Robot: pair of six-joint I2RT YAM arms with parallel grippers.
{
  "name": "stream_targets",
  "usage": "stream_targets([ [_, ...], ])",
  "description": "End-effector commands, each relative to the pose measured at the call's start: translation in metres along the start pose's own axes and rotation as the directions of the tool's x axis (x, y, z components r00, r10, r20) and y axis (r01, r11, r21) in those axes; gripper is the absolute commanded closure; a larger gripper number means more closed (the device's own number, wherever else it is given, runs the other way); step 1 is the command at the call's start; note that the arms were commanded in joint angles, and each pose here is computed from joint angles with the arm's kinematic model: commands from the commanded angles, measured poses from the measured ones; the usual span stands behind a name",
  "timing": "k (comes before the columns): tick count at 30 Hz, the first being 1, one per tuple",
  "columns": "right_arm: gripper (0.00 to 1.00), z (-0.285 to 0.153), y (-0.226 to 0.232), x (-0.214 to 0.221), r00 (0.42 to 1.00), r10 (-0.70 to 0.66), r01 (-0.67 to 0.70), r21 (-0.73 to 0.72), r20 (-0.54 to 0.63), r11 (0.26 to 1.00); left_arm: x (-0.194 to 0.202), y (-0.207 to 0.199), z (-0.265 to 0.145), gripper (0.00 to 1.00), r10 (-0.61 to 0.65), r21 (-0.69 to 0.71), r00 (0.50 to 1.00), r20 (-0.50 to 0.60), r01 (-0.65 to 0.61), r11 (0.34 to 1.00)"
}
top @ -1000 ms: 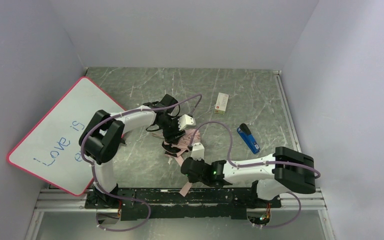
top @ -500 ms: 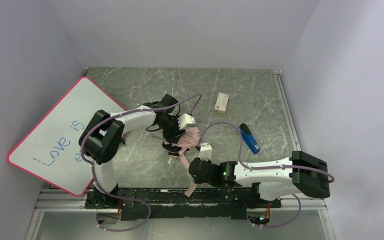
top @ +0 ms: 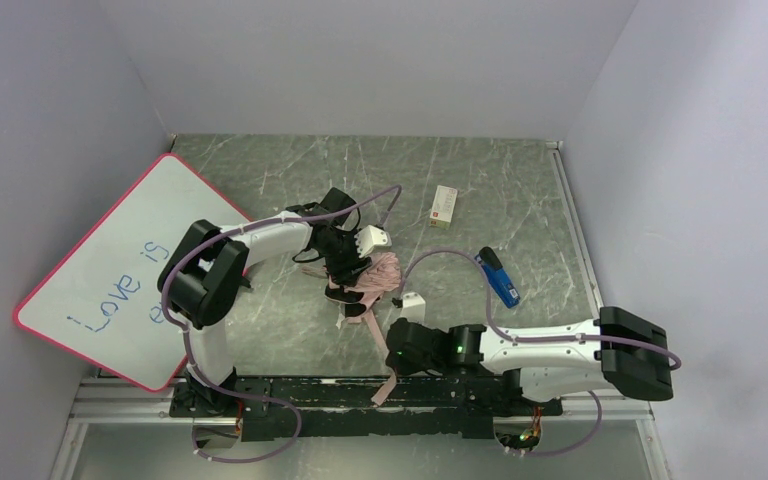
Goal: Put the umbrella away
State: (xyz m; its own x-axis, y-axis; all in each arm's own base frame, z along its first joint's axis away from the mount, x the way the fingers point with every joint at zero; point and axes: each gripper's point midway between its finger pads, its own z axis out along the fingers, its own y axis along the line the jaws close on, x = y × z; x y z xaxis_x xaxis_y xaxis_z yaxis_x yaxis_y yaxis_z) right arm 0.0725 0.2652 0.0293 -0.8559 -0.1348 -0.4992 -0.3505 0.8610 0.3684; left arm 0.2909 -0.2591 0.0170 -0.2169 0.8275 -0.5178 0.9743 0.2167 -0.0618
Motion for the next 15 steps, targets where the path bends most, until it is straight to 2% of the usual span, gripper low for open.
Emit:
stream_targets([
  [1,1.00,-0.020,-0.001,0.057,0.967,-0.097,0.073,-0.111,-0.236,0.991,0.062,0.059,-0.002,0.95,-0.051,-0.246,0.978,-0.204,-0.001,0.969],
  [8,1.00,-0.033,0.024,0.062,0.966,-0.105,0.032,-0.297,-0.235,0.954,0.063,0.061,-0.002,0.95,-0.051,-0.255,0.976,-0.211,-0.004,0.967],
  [11,1.00,-0.036,0.021,0.062,0.969,-0.092,0.019,-0.302,-0.230,0.953,0.064,0.062,-0.001,0.95,-0.051,-0.257,0.976,-0.213,-0.005,0.966],
  [15,1.00,-0.032,-0.001,0.067,0.968,-0.052,0.003,-0.196,-0.246,0.981,0.065,0.062,0.000,0.95,-0.050,-0.254,0.974,-0.220,-0.008,0.967],
])
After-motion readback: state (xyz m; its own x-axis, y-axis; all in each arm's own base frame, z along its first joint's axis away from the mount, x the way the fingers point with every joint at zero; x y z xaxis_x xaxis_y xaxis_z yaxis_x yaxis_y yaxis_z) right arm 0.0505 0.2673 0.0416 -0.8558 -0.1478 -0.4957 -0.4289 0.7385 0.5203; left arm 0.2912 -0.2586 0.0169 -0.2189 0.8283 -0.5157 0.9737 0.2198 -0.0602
